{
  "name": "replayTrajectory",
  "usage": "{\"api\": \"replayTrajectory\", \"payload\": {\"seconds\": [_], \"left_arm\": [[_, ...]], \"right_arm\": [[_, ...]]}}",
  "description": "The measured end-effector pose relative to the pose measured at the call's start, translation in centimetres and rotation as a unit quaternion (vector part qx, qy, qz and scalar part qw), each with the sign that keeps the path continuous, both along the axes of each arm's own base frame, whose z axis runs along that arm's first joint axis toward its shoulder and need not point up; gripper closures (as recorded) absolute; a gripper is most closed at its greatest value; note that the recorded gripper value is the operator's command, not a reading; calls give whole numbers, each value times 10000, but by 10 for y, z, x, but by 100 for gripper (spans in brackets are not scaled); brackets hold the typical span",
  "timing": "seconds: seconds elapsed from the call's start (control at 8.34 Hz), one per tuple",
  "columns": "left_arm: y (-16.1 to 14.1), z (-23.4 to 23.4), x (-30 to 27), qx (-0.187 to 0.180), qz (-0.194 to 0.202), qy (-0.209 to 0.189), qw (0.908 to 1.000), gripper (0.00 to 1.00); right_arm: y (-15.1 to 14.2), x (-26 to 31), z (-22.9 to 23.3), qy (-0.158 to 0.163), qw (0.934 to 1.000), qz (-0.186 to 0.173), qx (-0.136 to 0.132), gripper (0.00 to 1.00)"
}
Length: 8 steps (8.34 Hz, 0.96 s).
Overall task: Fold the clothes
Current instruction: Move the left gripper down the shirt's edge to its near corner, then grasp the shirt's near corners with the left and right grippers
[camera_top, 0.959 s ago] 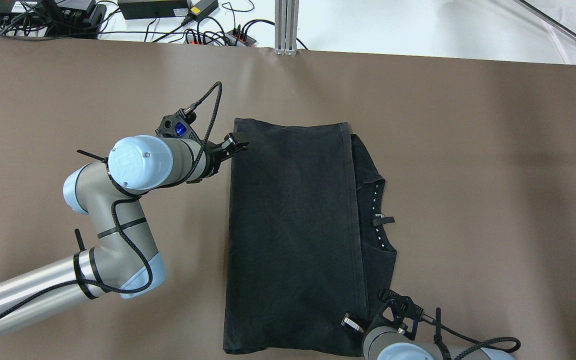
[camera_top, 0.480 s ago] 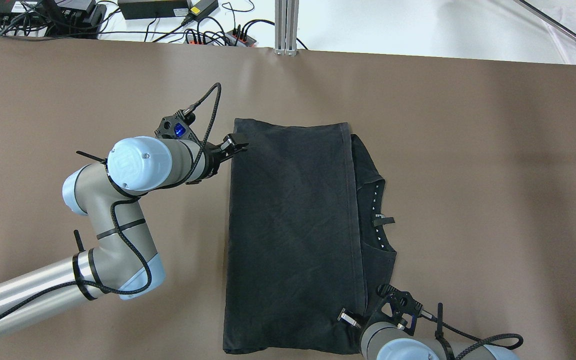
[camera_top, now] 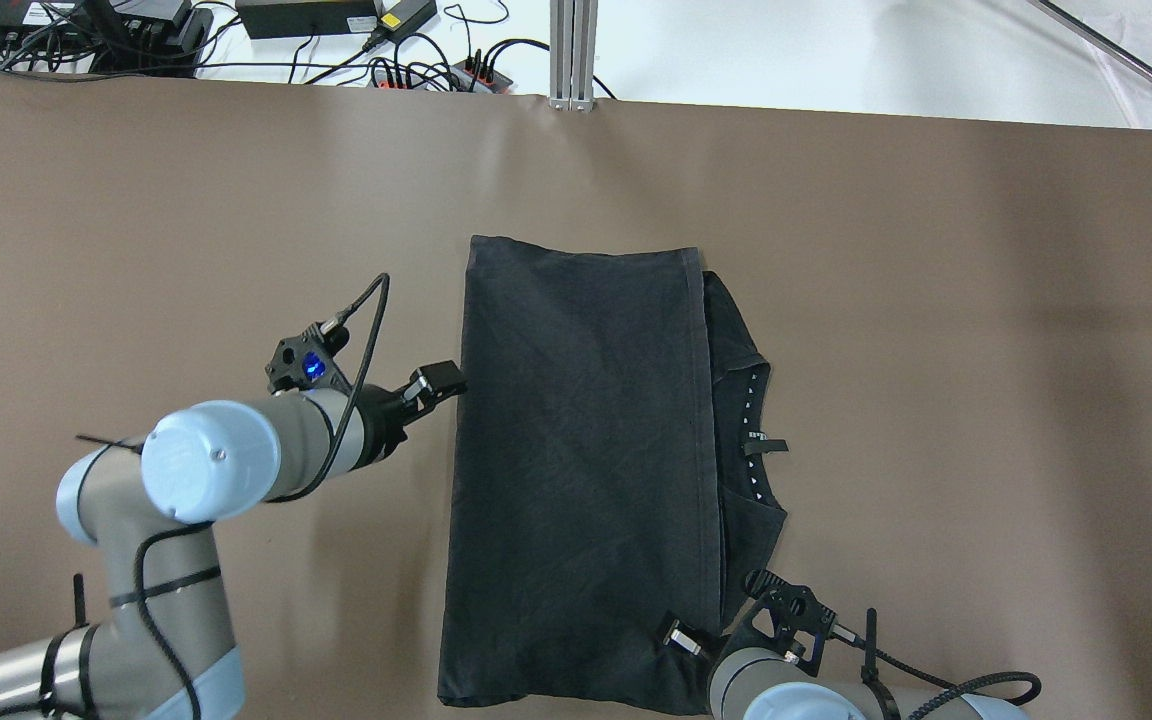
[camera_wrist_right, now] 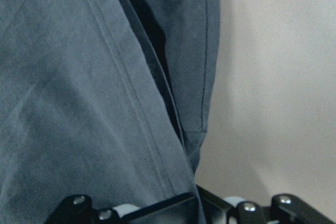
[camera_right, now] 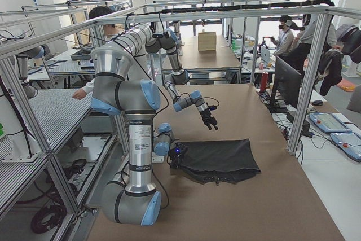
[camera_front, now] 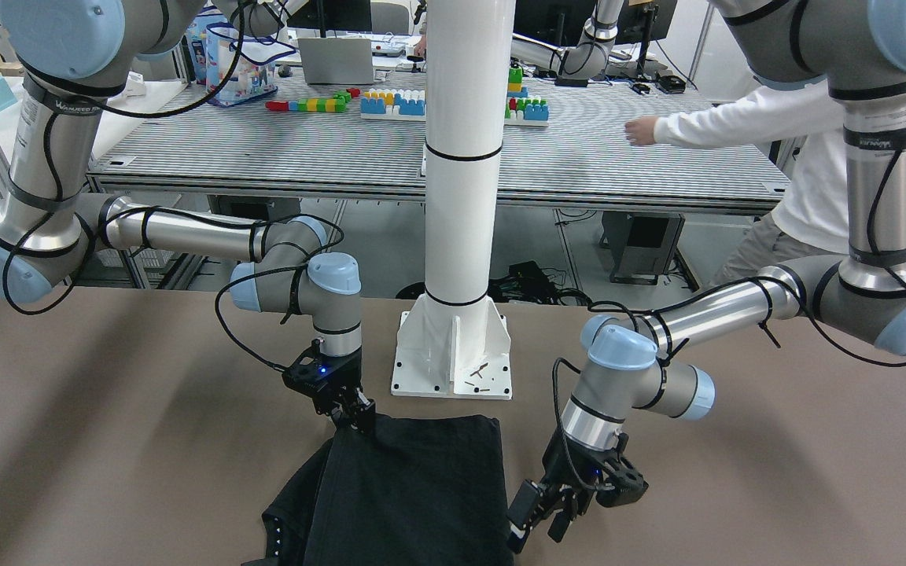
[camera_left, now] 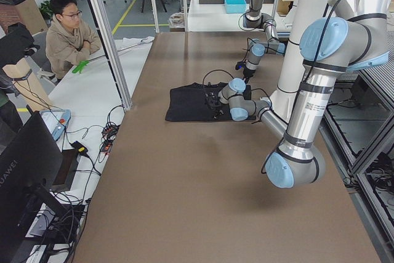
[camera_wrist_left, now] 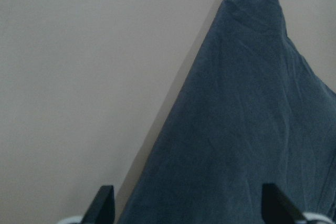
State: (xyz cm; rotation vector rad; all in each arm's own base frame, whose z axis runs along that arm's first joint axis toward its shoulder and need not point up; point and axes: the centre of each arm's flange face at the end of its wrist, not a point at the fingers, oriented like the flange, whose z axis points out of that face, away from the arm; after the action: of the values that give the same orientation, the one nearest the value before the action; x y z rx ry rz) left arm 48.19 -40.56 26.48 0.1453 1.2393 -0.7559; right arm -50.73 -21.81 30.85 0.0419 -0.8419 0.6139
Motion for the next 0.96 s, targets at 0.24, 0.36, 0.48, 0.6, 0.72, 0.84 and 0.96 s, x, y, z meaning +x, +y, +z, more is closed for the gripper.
{"api": "replayTrajectory", "payload": {"seconds": [0.24, 0.36, 0.48, 0.6, 0.72, 0.84, 0.96], "left_arm": [[85, 7, 12, -189, 110, 69, 9997, 4], [123, 0, 20, -358, 175, -1, 9992, 6], [160, 0, 35, -471, 209, -103, 9986, 11], [186, 5, 50, -503, 196, -197, 9983, 11], [199, 11, 59, -576, 148, -238, 9979, 11], [204, 13, 63, -631, 115, -233, 9977, 11], [206, 13, 65, -658, 101, -219, 9975, 11]], "right_arm": [[1, 5, -5, -55, 10000, 1, 2, 100], [2, 8, -6, -73, 10000, 3, 6, 100], [2, 10, -6, -73, 10000, 4, 8, 100], [2, 10, -5, -68, 10000, 2, 10, 100], [3, 10, -5, -64, 10000, -7, 9, 97], [4, 9, -5, -60, 10000, -22, 3, 59], [4, 9, -4, -54, 10000, -26, 4, 45]]}}
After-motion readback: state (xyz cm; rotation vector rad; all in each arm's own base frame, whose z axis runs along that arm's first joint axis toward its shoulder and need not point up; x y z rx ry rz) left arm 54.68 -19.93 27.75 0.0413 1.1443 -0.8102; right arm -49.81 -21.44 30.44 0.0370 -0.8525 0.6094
